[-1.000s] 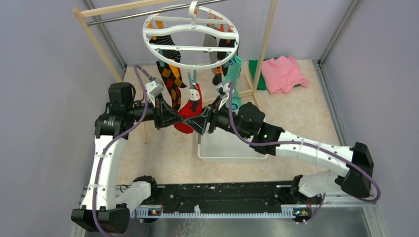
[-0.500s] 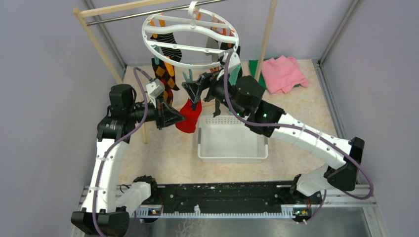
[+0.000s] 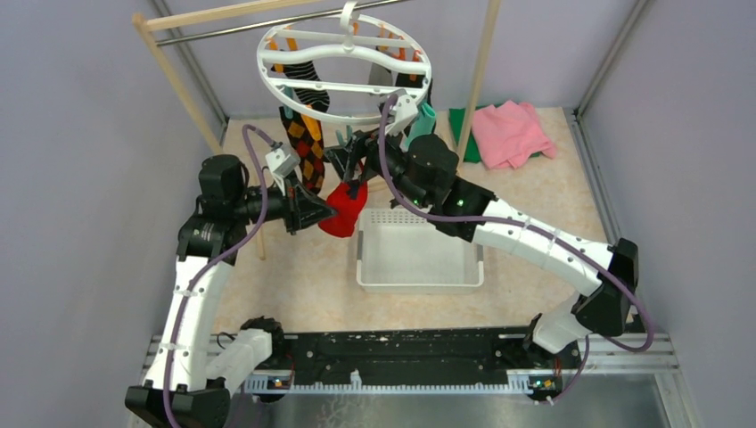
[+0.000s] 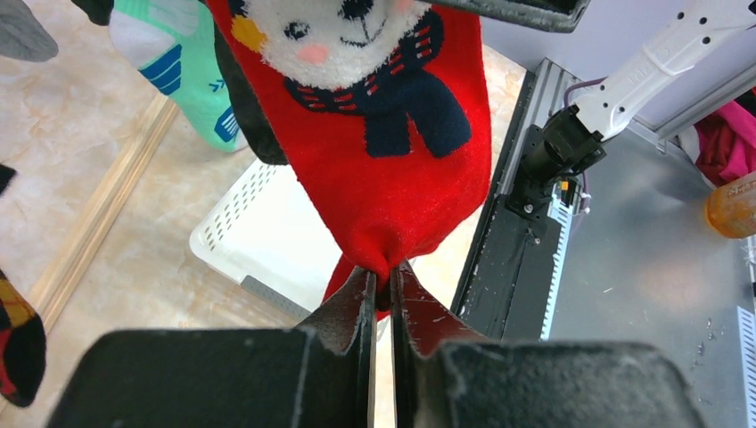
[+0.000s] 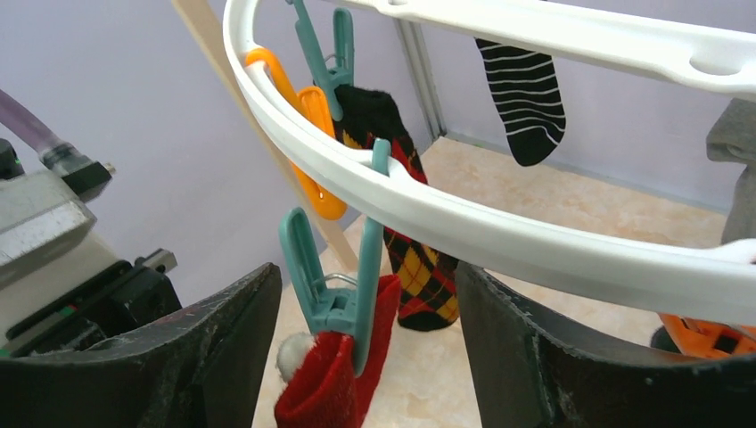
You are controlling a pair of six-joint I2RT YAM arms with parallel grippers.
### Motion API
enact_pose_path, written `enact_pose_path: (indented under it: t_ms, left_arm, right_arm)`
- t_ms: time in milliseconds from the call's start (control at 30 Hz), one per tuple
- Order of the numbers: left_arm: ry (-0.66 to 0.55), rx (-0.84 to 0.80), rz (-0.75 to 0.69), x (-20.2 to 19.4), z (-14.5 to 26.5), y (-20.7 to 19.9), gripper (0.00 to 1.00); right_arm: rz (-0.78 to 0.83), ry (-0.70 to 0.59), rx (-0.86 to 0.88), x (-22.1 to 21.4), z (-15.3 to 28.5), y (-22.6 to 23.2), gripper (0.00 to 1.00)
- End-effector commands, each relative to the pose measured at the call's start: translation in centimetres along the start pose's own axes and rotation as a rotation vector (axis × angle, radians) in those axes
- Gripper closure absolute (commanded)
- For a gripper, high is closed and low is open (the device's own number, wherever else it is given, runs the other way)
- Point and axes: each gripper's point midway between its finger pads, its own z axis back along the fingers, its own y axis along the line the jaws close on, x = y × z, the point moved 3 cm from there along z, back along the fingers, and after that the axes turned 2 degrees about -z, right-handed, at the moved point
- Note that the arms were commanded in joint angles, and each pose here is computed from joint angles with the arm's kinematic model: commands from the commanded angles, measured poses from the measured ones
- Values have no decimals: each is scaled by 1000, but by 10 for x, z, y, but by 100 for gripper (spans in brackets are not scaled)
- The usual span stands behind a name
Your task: Remove the socks clipped to the hanger
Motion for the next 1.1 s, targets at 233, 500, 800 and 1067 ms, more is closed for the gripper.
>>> enact_pose_path:
  t_ms: [233, 500, 800, 1067]
  left_arm:
    - [-8, 53, -35, 1, -9, 8, 95]
    - [13, 103, -28, -7, -14, 18, 99]
    - [116, 45, 12, -50, -40, 3, 100]
    - [171, 27, -22, -69, -47, 0, 100]
  right_arm:
    - [-44, -181, 26, 48, -4, 12, 41]
    - [-41, -167, 20, 42, 1, 8, 95]
    - [-54, -144, 27, 39, 2, 7, 100]
    - [-49, -116, 12, 34, 5, 3, 100]
